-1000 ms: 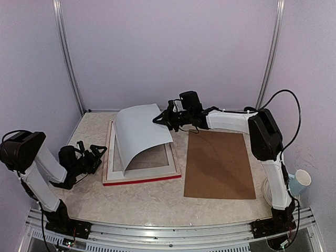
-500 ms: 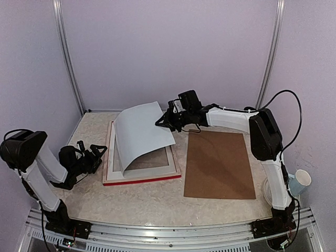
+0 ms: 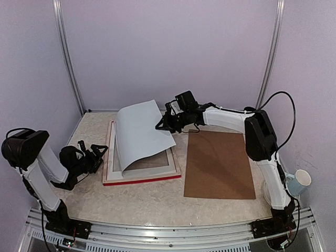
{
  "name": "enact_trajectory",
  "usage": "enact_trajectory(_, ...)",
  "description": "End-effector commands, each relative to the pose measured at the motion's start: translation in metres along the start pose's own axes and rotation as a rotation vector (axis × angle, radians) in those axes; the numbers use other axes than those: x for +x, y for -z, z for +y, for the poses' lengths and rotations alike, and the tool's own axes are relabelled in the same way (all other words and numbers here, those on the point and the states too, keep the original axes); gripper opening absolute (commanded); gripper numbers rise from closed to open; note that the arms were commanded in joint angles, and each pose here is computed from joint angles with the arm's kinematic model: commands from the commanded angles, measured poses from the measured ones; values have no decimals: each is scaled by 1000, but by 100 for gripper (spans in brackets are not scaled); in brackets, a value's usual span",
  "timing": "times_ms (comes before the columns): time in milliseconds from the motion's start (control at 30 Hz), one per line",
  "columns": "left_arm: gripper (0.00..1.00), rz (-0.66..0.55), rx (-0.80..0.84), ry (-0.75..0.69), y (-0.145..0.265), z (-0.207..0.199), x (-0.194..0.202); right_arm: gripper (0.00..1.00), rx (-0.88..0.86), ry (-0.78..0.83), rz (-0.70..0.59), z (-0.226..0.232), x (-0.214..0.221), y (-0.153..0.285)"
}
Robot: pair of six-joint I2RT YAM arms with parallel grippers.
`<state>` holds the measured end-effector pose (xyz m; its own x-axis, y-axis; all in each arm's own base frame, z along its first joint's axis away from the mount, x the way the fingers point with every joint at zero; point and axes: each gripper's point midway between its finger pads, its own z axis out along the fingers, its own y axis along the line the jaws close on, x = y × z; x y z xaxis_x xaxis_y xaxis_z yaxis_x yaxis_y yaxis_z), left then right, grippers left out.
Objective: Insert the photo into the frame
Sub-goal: Place the photo on the mat board.
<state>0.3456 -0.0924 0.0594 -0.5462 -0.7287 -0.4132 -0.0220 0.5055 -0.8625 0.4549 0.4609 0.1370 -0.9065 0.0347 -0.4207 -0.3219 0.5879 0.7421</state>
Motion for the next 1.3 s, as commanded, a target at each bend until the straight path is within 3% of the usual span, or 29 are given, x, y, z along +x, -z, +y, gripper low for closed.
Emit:
enact_trajectory(0, 99, 86, -100, 59, 4, 28, 27, 19, 39, 50, -10, -6, -8, 5)
enact_trajectory(1267, 99, 103, -92, 54, -4, 23, 34, 19, 52, 125, 49, -26, 2, -4)
